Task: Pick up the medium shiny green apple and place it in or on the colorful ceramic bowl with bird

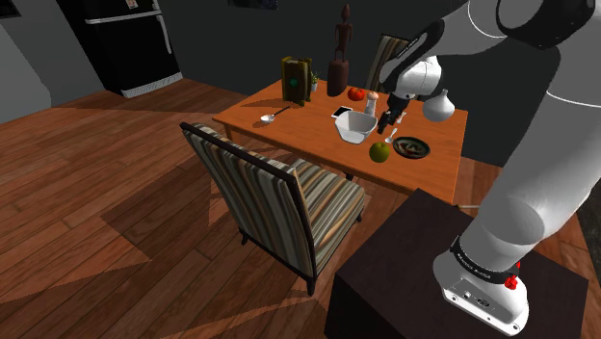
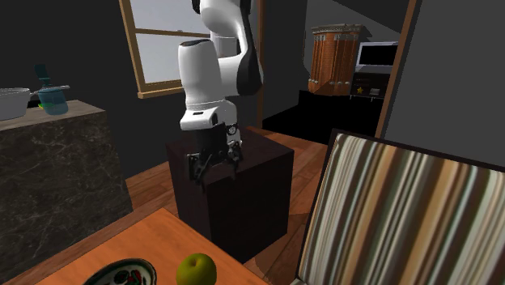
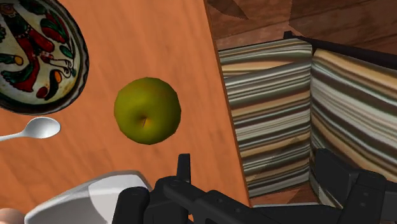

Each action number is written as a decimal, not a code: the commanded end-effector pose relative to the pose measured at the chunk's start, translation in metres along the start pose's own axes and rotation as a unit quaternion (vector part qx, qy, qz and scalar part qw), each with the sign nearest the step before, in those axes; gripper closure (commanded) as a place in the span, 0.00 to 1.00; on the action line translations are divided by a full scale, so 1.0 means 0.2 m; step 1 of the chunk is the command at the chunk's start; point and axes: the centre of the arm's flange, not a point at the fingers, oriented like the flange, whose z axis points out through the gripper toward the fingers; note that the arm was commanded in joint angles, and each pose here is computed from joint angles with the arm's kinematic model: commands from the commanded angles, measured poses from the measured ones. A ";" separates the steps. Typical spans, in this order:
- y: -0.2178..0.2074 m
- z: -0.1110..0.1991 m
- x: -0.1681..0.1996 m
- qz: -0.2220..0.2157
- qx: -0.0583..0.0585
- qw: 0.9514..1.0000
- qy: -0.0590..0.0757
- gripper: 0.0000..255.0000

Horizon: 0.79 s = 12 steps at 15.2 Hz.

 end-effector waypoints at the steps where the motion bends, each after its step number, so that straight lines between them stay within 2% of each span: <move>1: 0.09 0.10 0.02 0.002 -0.001 1.000 0.002 0.00; 10: 0.51 0.51 0.08 0.011 -0.004 1.000 0.009 0.00; 12: 0.52 0.54 0.09 0.011 -0.005 1.000 0.009 0.00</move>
